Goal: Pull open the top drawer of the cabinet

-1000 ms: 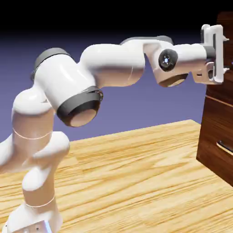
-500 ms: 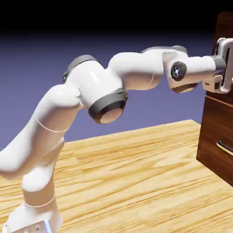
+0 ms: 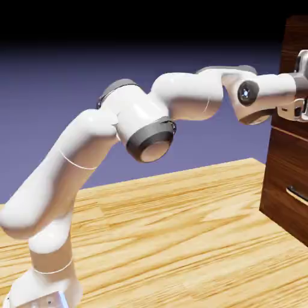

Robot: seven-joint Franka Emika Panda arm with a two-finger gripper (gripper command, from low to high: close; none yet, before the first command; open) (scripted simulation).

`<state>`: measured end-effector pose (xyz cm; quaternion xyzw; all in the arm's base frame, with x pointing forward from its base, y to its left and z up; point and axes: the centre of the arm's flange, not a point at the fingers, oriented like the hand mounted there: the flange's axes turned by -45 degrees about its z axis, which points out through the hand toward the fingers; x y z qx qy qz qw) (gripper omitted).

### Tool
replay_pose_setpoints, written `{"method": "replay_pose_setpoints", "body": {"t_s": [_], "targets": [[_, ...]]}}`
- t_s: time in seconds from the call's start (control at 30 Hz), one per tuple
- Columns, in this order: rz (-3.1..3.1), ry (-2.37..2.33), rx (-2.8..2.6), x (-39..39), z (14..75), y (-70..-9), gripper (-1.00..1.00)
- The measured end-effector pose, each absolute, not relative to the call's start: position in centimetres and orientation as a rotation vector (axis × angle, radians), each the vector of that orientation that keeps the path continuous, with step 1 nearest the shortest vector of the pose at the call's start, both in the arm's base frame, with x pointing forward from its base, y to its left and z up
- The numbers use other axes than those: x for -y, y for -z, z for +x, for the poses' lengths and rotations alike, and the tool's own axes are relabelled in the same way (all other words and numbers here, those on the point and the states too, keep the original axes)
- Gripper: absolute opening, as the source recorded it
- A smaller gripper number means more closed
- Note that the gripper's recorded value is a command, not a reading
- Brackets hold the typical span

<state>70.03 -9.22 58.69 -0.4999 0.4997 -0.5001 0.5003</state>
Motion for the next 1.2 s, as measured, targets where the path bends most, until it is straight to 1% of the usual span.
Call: {"method": "replay_pose_setpoints", "body": {"t_s": [1.2], "targets": [[-1.209, 1.209, -1.208, 9.2, 46.6, -58.7, -1.00]]}}
